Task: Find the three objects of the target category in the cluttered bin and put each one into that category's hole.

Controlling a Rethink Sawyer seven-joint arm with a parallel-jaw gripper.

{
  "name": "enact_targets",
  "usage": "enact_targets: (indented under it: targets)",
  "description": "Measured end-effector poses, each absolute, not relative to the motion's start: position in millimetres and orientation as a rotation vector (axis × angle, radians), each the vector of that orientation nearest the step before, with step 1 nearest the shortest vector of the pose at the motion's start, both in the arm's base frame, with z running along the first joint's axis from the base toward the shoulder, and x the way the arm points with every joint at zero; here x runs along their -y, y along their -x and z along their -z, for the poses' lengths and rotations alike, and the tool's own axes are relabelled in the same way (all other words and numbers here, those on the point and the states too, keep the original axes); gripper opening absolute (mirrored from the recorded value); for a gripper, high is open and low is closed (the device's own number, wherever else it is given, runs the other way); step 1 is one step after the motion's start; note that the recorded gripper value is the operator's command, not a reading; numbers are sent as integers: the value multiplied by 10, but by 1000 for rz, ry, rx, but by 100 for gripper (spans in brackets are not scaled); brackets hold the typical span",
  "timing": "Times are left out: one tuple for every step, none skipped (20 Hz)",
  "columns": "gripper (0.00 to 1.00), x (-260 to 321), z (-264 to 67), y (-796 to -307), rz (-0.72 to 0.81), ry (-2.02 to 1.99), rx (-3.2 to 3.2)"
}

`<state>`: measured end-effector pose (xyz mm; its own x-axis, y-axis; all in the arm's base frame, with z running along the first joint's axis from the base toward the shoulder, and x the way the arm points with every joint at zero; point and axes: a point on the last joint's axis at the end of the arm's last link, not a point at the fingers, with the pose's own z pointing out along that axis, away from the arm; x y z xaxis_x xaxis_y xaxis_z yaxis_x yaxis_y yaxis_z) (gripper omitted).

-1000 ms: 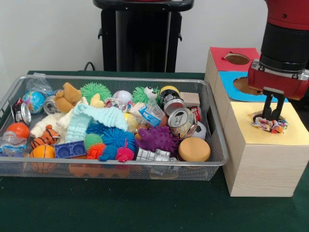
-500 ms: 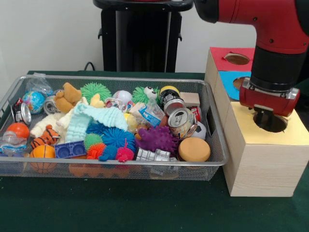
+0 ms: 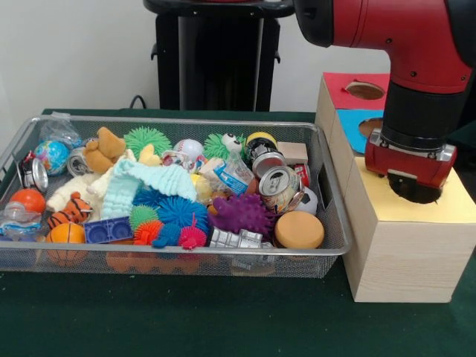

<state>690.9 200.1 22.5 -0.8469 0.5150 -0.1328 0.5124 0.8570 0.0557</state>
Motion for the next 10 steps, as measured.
enact_targets:
  targets:
    - [0, -2000, -225, -6906, -25, -799, -2889]
    - [0, -1999, -224, -6903, -23, -794, -2890]
    - [0, -1998, -225, -6900, -21, -790, -2890]
    - [0, -1998, -225, -6901, -20, -789, -2890]
    - [0, -1998, -225, -6901, -20, -786, -2889]
    - [0, -1998, -224, -6900, -19, -786, -2889]
    - [0, -2001, -224, -6900, -19, -785, -2889]
    - [0, -2001, -225, -6900, -19, -785, -2889]
    - [0, -2001, -225, -6899, -19, -785, -2889]
    - [0, -2002, -225, -6899, -19, -784, -2889]
